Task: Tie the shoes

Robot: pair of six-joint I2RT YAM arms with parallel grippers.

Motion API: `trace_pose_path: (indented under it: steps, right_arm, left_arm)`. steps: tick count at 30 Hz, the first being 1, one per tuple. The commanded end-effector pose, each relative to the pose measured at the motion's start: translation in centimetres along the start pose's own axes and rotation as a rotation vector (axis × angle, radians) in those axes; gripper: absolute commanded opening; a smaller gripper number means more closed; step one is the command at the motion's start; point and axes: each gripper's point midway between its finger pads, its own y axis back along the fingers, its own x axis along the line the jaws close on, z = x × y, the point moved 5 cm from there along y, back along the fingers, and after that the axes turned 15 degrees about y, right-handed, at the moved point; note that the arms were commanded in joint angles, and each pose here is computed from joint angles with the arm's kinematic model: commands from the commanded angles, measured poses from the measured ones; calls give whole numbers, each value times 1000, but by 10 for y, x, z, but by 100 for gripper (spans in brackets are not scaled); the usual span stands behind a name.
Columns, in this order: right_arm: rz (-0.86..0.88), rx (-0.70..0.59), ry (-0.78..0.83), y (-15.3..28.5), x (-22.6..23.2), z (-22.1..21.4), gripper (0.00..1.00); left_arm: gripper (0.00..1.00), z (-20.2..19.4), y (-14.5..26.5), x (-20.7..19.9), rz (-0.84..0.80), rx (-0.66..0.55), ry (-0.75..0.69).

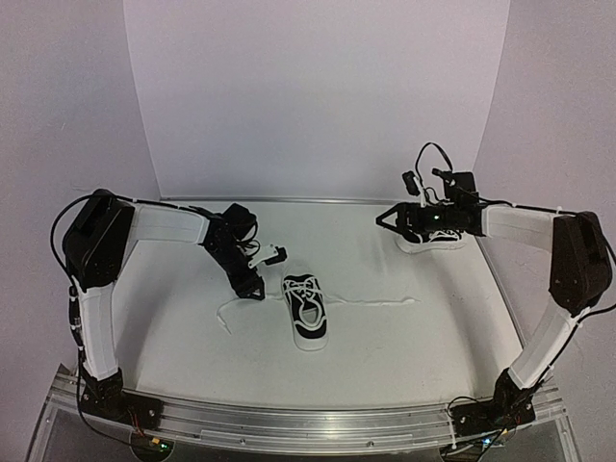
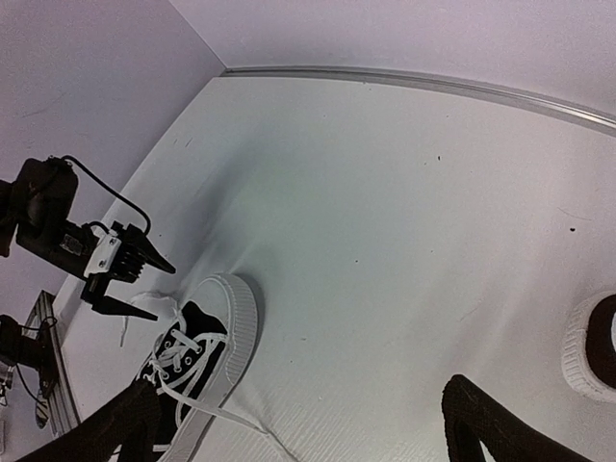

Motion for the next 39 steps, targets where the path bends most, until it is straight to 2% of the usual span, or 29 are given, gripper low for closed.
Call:
trace_pose_path:
  steps: [1,6,12,16,22,26,33,39]
  right_arm:
    - [-19,-10,53,11,10,11,98]
    - [-73,58,75,1,13,3,97]
    - [-108,163,112,-15,20,-14,85]
    - [-137,231,118,-20,24,-26,78]
    - [-211,433,148,-32,25,-65,69]
    - [-209,522,185,-36,32,-83,61]
    - [-241,720,250,-39,37,-116,54]
    - [-241,827,279,-40,49,-136,59]
  left_arm:
    - [58,-1,-10,3,4,62,-45]
    - [33,-1,-16,1,7,66,-75]
    - [0,7,3,-12,-3,-41,-64]
    - [0,19,27,-24,-17,-177,-34]
    - [0,39,63,-47,-50,-449,-40]
    - [0,50,78,-59,-104,-579,-36]
    - [0,55,73,-66,-143,-589,-44]
    - [0,54,68,-67,-153,-584,-44]
